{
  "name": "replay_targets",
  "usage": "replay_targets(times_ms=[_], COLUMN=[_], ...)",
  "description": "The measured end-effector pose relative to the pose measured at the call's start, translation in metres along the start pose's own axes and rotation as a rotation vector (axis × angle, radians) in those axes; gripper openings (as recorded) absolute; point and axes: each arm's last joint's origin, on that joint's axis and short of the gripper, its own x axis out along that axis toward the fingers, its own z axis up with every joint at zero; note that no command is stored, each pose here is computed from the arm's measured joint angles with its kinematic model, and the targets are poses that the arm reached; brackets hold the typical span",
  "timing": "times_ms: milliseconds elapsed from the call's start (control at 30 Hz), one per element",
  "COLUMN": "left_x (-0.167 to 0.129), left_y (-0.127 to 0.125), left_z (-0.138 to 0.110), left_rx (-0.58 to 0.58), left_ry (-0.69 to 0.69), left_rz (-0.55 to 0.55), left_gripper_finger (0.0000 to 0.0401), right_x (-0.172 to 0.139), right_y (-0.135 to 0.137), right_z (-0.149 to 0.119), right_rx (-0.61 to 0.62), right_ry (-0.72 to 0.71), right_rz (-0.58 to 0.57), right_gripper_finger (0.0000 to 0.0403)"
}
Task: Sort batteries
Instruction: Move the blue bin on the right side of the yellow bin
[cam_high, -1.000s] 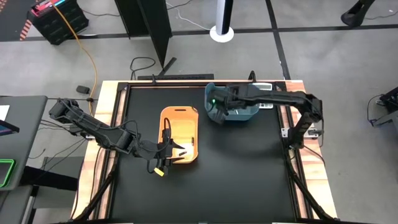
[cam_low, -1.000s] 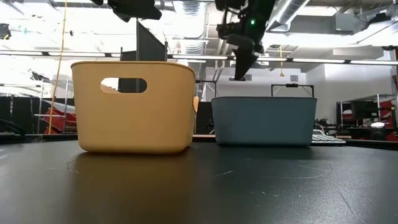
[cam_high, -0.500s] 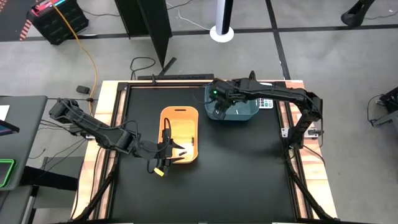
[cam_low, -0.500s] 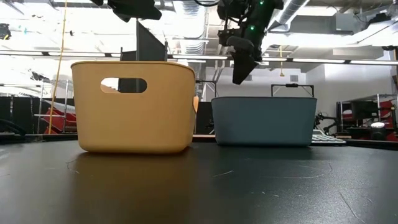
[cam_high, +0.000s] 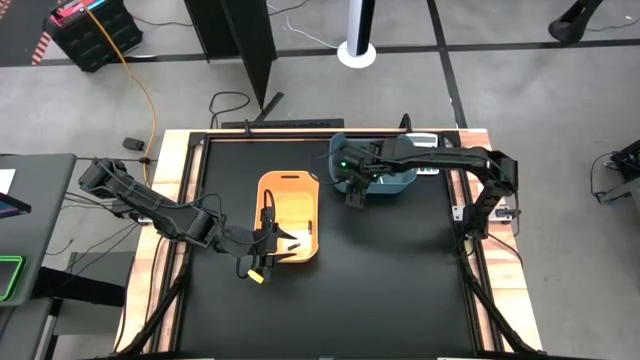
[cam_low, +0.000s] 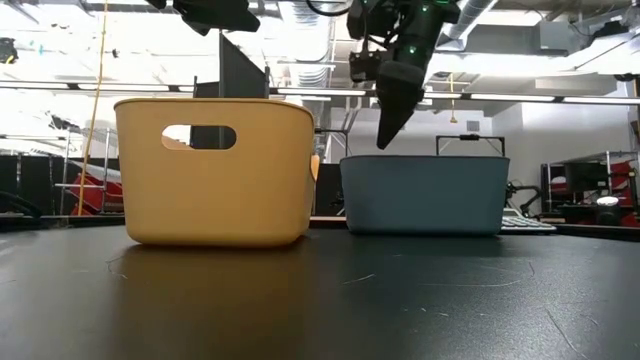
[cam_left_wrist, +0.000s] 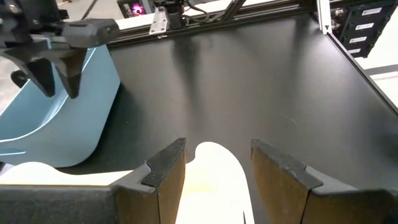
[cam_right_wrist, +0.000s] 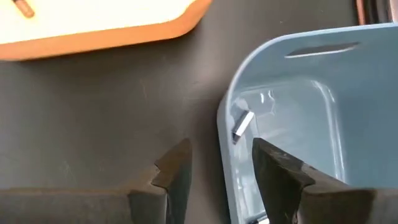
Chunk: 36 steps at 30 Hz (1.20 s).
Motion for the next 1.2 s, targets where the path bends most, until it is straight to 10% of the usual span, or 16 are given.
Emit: replay_targets(times_ms=[400,833,1200], left_x=[0.0,0.0,0.0], left_y=[0.0,0.0,0.0], left_z=[0.0,0.001,0.0], left_rx=[0.001,0.002,0.008], left_ry=[0.0,-0.005,0.0], left_rz=[0.0,0.0,0.0], left_gripper_finger=[0.0173,0.0173,0.0173], right_x=[0.045,0.066,0.06], right_y=[-0.009,-0.007,0.021], right_z=[-0.005,-0.005,-0.009], right_rx=[-0.048,-0.134,-0.2], right_ry=[0.115,0.165,0.22], right_rz=[-0.004,0.014,0.046], right_gripper_finger=[0.0174,0.0012,0.0003])
